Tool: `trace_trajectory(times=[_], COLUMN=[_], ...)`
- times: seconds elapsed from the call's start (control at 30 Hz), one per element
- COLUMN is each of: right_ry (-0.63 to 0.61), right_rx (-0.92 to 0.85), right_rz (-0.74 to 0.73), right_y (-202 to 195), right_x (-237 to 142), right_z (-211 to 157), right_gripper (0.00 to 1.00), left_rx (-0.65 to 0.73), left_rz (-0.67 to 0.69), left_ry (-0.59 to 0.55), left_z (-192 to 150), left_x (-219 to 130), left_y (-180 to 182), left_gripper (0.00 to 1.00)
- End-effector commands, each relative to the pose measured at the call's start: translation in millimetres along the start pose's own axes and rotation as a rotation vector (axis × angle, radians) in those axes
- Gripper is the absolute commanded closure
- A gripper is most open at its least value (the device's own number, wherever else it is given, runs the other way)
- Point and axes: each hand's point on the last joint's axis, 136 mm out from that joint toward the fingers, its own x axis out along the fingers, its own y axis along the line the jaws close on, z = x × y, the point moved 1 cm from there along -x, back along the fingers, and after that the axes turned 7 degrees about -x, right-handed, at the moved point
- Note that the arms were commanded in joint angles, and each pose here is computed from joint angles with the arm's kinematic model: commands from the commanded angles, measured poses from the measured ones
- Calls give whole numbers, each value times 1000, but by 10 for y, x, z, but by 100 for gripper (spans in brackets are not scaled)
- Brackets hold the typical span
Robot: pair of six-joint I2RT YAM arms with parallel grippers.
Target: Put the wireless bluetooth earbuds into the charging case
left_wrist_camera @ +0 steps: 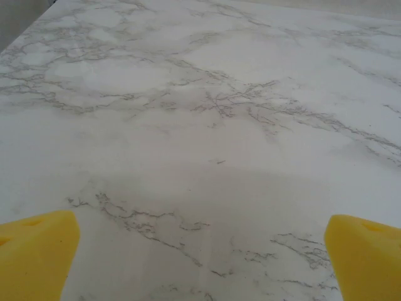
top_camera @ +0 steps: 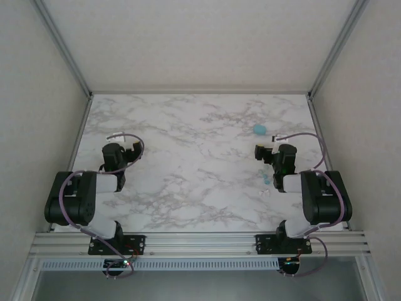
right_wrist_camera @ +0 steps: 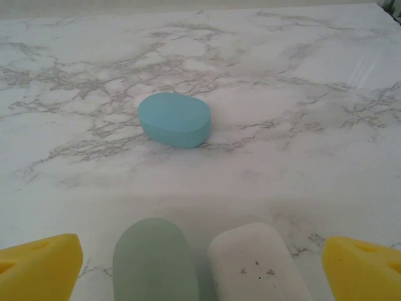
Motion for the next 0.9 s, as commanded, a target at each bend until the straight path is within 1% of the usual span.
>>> trace_trajectory(times=[0.0,0.87], right_ry=[-23,-23], right_rx=[1,13], right_rz=[-13,-2], right_y=[-23,-33], right_x=[4,3], right_z=[71,68], right_gripper=[1,1], left_rx=[-13,-15], left_rz=[-17,-13], left_ry=[-30,-31], left_z=[75,77], left_x=[0,0], left_y=[-37,-32], left_gripper=[0,0])
